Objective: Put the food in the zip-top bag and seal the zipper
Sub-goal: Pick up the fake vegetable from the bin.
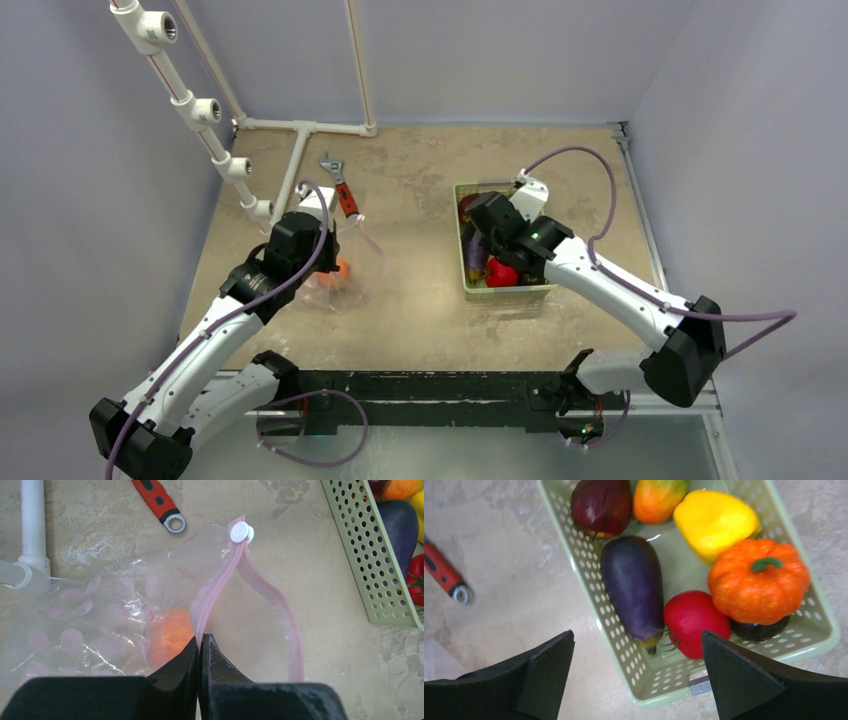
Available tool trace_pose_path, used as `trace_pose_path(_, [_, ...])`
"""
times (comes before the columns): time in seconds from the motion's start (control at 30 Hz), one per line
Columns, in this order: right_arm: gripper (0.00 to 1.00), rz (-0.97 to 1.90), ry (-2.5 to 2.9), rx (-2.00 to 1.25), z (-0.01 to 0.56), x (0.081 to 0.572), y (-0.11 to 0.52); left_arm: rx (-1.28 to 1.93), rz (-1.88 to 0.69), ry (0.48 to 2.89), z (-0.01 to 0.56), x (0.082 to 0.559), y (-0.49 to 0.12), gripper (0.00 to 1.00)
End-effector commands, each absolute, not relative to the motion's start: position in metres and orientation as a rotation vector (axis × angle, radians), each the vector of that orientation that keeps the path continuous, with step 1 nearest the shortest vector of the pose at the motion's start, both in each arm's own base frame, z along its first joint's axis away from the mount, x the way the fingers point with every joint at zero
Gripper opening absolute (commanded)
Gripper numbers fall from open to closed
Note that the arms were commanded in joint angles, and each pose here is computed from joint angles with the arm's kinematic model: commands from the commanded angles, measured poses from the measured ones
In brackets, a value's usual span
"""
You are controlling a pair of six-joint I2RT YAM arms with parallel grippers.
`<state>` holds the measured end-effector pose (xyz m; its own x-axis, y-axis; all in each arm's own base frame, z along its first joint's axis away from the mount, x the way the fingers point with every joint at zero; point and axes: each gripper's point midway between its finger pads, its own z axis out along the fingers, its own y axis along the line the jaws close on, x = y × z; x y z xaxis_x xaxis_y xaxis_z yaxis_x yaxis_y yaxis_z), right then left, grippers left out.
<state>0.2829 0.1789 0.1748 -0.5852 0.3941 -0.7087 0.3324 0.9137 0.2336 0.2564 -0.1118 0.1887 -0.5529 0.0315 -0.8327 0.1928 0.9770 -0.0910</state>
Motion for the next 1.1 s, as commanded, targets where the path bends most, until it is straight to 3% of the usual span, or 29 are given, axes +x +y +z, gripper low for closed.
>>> trace_pose_path(0.0, [0.99, 0.068, 2.132, 0.667, 0.195, 0.293, 0.140, 0.183, -0.243, 2.104, 0.199, 0.260, -0.118, 0.00])
trace_pose_path(0.33, [0.99, -0.024, 2.090, 0.786, 0.189, 0.296, 0.091, 0.189, -0.258, 2.089, 0.203, 0.258, -0.119, 0.00])
trace_pose_path(1.07, [0.99, -0.139, 2.251, 0.857, 0.121, 0.293, 0.090, 0.206, -0.292, 2.073, 0.207, 0.254, -0.122, 0.00])
